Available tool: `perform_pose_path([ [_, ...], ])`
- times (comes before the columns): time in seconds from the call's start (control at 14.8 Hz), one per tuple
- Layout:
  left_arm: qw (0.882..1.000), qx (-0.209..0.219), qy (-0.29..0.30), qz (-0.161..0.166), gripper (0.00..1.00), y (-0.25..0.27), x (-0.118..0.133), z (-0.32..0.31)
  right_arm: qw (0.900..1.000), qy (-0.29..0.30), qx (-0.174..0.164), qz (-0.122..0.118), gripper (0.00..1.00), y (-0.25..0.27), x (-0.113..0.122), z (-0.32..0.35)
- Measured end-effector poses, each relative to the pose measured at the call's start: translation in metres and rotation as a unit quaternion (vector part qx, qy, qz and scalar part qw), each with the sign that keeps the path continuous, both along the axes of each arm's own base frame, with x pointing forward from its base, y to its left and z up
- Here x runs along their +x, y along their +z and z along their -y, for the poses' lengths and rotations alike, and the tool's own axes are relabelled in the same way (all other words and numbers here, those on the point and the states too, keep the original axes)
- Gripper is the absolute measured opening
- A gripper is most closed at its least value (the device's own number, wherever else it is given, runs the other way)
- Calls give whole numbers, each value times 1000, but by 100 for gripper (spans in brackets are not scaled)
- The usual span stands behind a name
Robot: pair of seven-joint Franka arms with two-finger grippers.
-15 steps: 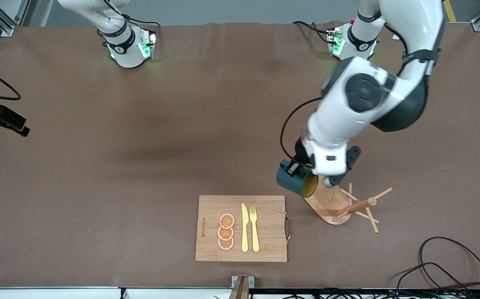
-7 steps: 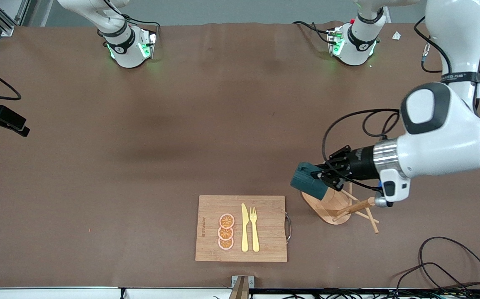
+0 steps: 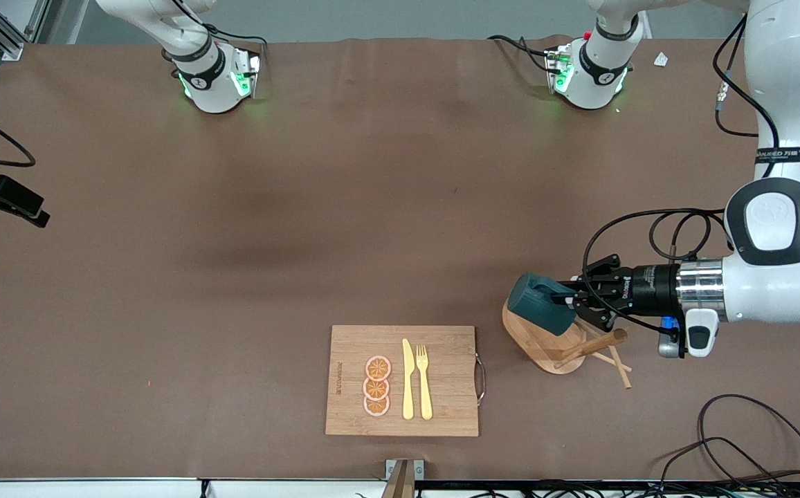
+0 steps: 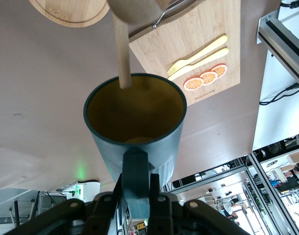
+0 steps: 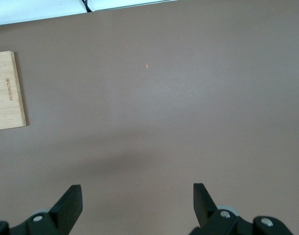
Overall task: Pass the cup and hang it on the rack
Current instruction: 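Hook the mug onto a rack peg with the left gripper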
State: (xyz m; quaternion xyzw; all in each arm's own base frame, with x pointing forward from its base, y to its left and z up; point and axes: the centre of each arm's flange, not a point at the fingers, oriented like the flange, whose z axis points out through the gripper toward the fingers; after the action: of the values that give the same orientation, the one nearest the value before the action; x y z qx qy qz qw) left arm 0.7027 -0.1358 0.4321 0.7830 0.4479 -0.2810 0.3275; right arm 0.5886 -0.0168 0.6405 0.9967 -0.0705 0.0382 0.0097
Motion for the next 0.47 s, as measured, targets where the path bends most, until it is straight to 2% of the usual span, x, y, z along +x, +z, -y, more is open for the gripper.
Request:
perform_pose_path([
  [0.27, 1000, -16, 20, -16, 21, -18, 7, -21, 1000, 0, 0, 0, 100, 0, 0, 0],
  [0.47, 999, -21, 26, -14, 21, -32, 12, -43, 1000, 0, 0, -1, 100, 0, 0, 0],
])
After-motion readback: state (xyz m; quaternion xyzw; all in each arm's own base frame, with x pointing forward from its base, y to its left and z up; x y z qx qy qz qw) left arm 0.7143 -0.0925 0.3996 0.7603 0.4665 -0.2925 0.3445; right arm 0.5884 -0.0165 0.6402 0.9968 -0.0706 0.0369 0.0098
